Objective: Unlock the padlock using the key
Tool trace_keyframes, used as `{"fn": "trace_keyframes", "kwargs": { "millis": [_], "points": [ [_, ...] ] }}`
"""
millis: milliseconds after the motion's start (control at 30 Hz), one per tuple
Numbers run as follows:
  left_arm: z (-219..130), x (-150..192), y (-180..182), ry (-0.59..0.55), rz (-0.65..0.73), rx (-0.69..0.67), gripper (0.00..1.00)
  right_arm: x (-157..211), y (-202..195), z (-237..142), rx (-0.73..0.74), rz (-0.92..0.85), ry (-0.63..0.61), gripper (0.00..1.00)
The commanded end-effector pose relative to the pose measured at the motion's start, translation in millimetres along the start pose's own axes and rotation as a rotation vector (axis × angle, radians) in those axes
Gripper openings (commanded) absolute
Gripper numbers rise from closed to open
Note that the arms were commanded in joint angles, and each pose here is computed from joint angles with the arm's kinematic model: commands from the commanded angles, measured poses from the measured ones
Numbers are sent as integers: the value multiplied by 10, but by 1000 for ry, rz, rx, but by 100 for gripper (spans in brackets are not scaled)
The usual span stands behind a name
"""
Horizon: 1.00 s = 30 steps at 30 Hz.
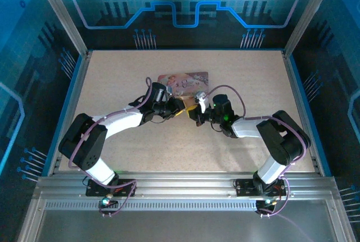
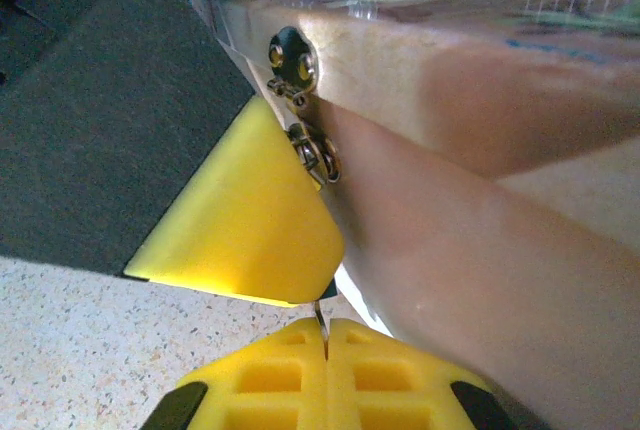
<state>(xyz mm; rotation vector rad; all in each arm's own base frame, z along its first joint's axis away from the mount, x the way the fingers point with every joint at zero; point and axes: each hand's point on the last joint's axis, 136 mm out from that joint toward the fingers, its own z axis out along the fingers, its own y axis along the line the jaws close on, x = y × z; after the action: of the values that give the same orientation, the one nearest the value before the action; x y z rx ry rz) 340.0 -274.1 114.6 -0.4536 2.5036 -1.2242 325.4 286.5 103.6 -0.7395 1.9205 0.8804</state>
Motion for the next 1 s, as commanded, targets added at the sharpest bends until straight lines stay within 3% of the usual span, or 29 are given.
{"fn": "trace_keyframes", "kwargs": {
  "millis": [0,467,967],
  "points": [
    [-37,117,-277,55,44,84,9,-425,67,-19,-26,-36,-121,0],
    [288,83,41,30,9,36,10,251,-129,143,15,120,29,0],
    [202,75,205,-28,22,0,44,652,-221,144,53,229,154,0]
  ]
}}
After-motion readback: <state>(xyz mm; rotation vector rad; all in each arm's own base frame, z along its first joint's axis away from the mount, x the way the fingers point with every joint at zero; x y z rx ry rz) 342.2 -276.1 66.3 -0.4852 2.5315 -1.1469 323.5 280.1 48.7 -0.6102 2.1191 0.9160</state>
